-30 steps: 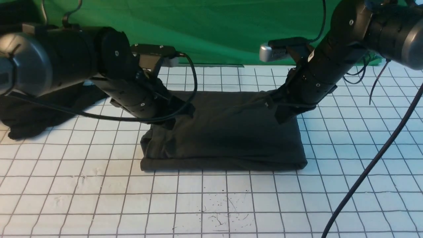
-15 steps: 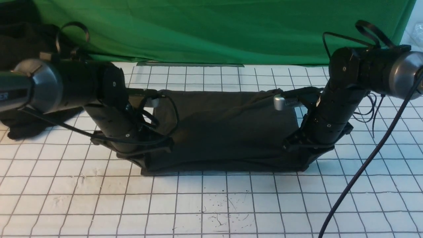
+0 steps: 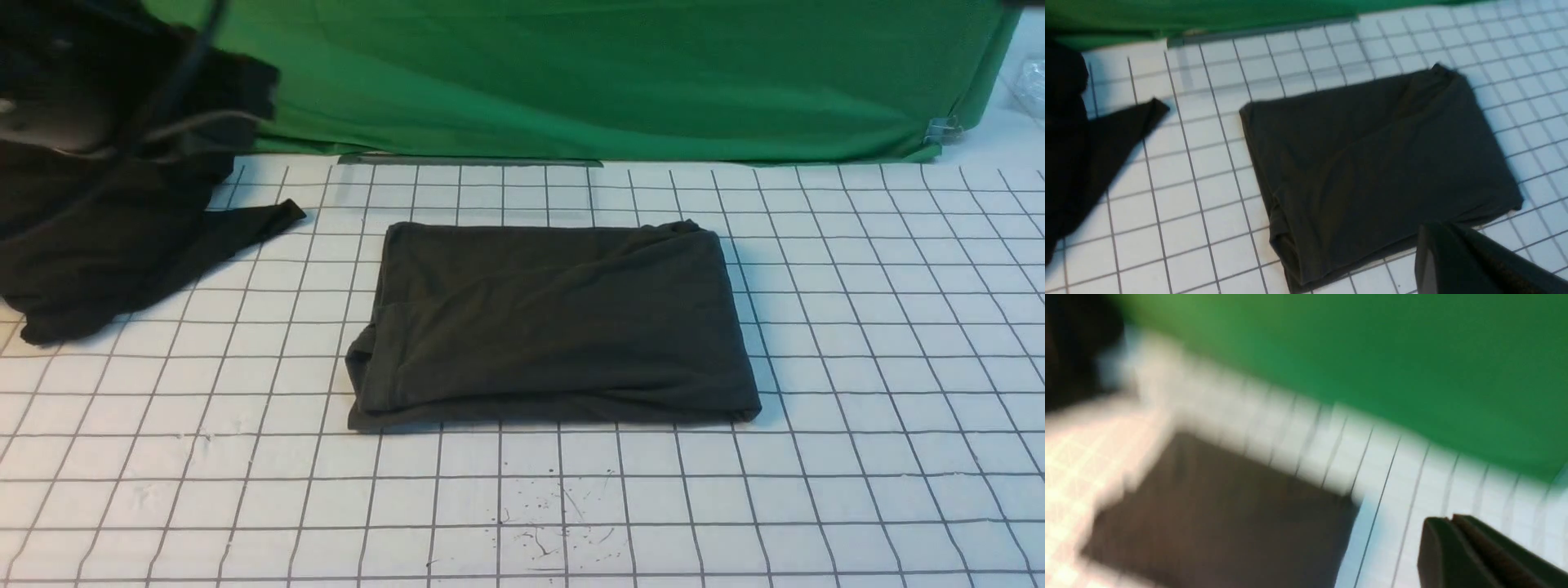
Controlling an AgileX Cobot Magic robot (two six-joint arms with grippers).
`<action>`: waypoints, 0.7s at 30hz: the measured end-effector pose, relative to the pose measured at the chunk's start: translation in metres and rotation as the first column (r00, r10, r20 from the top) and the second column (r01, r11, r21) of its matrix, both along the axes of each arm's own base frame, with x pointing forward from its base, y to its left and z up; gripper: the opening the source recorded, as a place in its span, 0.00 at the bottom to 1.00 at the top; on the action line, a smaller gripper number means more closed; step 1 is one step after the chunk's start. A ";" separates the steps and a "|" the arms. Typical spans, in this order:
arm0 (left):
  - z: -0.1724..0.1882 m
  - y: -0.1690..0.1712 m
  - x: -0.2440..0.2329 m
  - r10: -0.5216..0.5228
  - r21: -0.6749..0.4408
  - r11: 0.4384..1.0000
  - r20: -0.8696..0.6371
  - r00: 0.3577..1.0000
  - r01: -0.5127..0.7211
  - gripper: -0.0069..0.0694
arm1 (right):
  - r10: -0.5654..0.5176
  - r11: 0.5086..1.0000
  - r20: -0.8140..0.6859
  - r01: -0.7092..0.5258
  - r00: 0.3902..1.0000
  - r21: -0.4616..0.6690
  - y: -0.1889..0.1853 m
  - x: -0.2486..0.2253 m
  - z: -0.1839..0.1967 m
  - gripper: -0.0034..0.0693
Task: Fold a long-sleeved shirt over a white checkered tablecloth.
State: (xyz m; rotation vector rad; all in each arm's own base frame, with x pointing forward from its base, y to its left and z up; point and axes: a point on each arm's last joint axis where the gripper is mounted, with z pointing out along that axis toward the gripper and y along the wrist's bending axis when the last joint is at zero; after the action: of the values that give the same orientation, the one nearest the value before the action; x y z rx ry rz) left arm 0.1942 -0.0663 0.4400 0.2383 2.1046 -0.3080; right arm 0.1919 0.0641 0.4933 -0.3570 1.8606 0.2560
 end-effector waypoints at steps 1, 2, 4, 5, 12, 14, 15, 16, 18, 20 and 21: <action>0.007 0.005 -0.017 0.001 -0.012 1.000 0.041 0.999 0.000 0.09 | -0.006 1.000 0.075 0.004 0.997 0.021 -0.007 -0.022 0.007 0.06; 0.009 0.008 -0.026 0.001 -0.016 1.000 0.060 0.998 0.000 0.09 | -0.012 0.999 0.131 0.007 0.991 0.039 -0.010 -0.031 0.010 0.06; 0.012 0.021 -0.064 0.007 -0.032 0.999 0.135 0.991 -0.003 0.09 | -0.034 0.996 0.267 0.013 0.963 0.083 -0.020 -0.060 0.009 0.06; 0.008 0.024 -0.073 0.009 -0.038 0.999 0.140 0.990 -0.004 0.09 | -0.042 0.995 0.312 0.012 0.949 0.097 -0.024 -0.073 0.008 0.06; -0.047 0.051 -0.158 0.052 -0.132 0.991 0.244 0.968 -0.020 0.09 | -0.140 0.976 0.581 0.013 0.801 0.217 -0.046 -0.133 -0.064 0.06; -0.061 0.055 -0.171 0.063 -0.156 0.988 0.266 0.962 -0.021 0.09 | -0.167 0.964 0.607 -0.001 0.777 0.267 -0.049 -0.140 -0.082 0.07; -0.071 0.058 -0.179 0.068 -0.169 0.985 0.284 0.957 -0.020 0.09 | -0.189 0.952 0.629 -0.016 0.754 0.306 -0.051 -0.145 -0.096 0.07; -0.074 0.058 -0.182 0.070 -0.174 0.985 0.290 0.954 -0.019 0.09 | -0.196 0.948 0.636 -0.021 0.747 0.317 -0.052 -0.147 -0.099 0.07; -0.089 0.061 -0.190 0.079 -0.196 0.981 0.316 0.946 -0.017 0.09 | -0.218 0.936 0.662 -0.038 0.717 0.349 -0.054 -0.152 -0.111 0.07; -0.100 0.062 -0.193 0.093 -0.225 0.974 0.344 0.934 -0.014 0.09 | -0.233 0.930 0.692 -0.051 0.684 0.363 -0.057 -0.158 -0.117 0.07; -0.105 0.063 -0.194 0.097 -0.232 0.973 0.352 0.931 -0.013 0.09 | -0.236 0.929 0.699 -0.054 0.675 0.366 -0.057 -0.160 -0.118 0.08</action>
State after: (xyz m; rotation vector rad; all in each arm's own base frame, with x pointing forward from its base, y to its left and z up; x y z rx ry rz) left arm 0.0001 -0.0036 0.3352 0.0908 1.6918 -0.4322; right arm 0.0323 0.0067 0.3758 -0.0747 0.9845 0.3177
